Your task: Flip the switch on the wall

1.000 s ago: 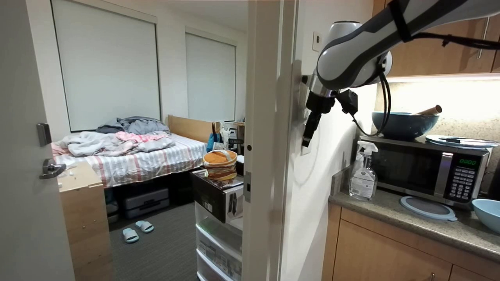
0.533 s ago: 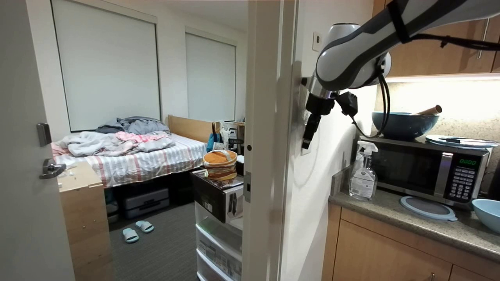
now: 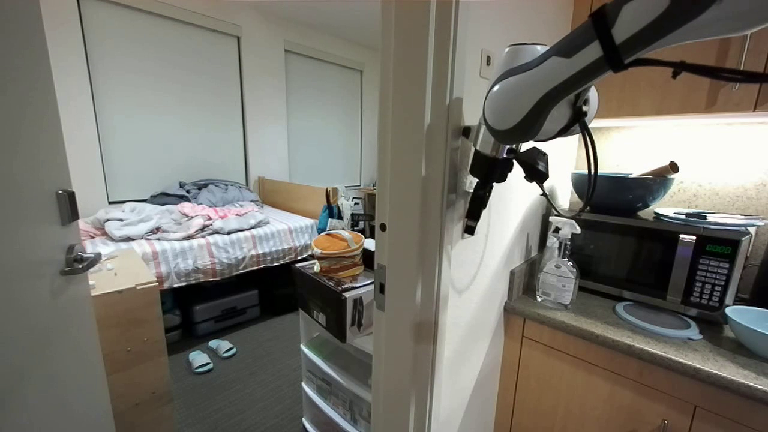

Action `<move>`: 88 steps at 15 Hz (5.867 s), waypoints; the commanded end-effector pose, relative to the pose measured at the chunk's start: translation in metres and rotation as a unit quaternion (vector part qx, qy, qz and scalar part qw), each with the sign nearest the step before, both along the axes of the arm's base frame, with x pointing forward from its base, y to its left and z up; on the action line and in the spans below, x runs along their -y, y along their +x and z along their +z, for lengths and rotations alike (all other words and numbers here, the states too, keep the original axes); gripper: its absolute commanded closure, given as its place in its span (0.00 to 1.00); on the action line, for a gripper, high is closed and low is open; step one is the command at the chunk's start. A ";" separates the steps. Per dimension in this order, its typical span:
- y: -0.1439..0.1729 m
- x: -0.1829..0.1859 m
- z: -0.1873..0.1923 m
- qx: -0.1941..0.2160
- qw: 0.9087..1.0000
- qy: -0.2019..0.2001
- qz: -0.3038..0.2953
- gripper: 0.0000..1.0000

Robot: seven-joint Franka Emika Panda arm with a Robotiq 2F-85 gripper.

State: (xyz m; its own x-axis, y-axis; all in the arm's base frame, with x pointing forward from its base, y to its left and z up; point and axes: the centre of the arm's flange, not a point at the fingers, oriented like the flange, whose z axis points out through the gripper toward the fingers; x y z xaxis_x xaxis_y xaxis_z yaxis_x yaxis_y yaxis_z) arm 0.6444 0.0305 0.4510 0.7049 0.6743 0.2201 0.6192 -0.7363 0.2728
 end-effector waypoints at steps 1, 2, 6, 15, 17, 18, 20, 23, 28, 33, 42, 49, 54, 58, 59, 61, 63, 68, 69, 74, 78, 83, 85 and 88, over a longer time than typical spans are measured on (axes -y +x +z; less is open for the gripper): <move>-0.008 -0.014 0.019 0.024 0.999 0.008 -0.037 0.00; -0.010 -0.017 0.024 0.032 0.998 0.009 -0.045 0.00; -0.012 -0.017 0.034 0.040 0.996 0.025 -0.082 0.00; -0.009 -0.008 0.021 0.006 0.993 0.049 -0.111 0.00; -0.009 -0.007 0.019 0.006 0.992 0.051 -0.118 0.00; -0.008 -0.006 0.019 0.007 0.991 0.051 -0.121 0.00; -0.008 -0.002 0.019 0.012 0.991 0.052 -0.124 0.00; -0.005 -0.004 0.019 0.013 0.993 0.042 -0.113 0.00; -0.002 0.000 0.018 0.021 0.992 0.043 -0.117 0.00; 0.001 0.004 0.015 0.027 0.994 0.032 -0.103 0.00; 0.000 -0.002 0.020 0.054 0.991 0.021 -0.118 0.00; 0.005 0.003 0.028 0.081 0.990 0.011 -0.116 0.00; 0.007 -0.003 0.025 0.055 0.990 0.024 -0.127 0.00; 0.006 -0.011 0.017 0.025 0.991 0.032 -0.131 0.00; 0.006 -0.012 0.015 0.019 0.991 0.036 -0.126 0.00; 0.006 -0.016 0.012 0.013 0.990 0.030 -0.136 0.00; 0.002 -0.014 0.008 0.018 0.991 0.029 -0.129 0.00; 0.003 -0.013 0.009 0.023 0.992 0.025 -0.122 0.00; 0.003 -0.013 0.010 0.027 0.992 0.023 -0.124 0.00; 0.002 -0.011 0.018 0.037 0.990 0.022 -0.131 0.00; 0.004 -0.006 0.019 0.045 0.990 0.027 -0.128 0.00; 0.005 -0.008 0.015 0.034 0.990 0.029 -0.131 0.00; 0.007 -0.006 0.011 0.030 0.991 0.030 -0.130 0.00; 0.006 -0.004 0.009 0.031 0.991 0.024 -0.130 0.00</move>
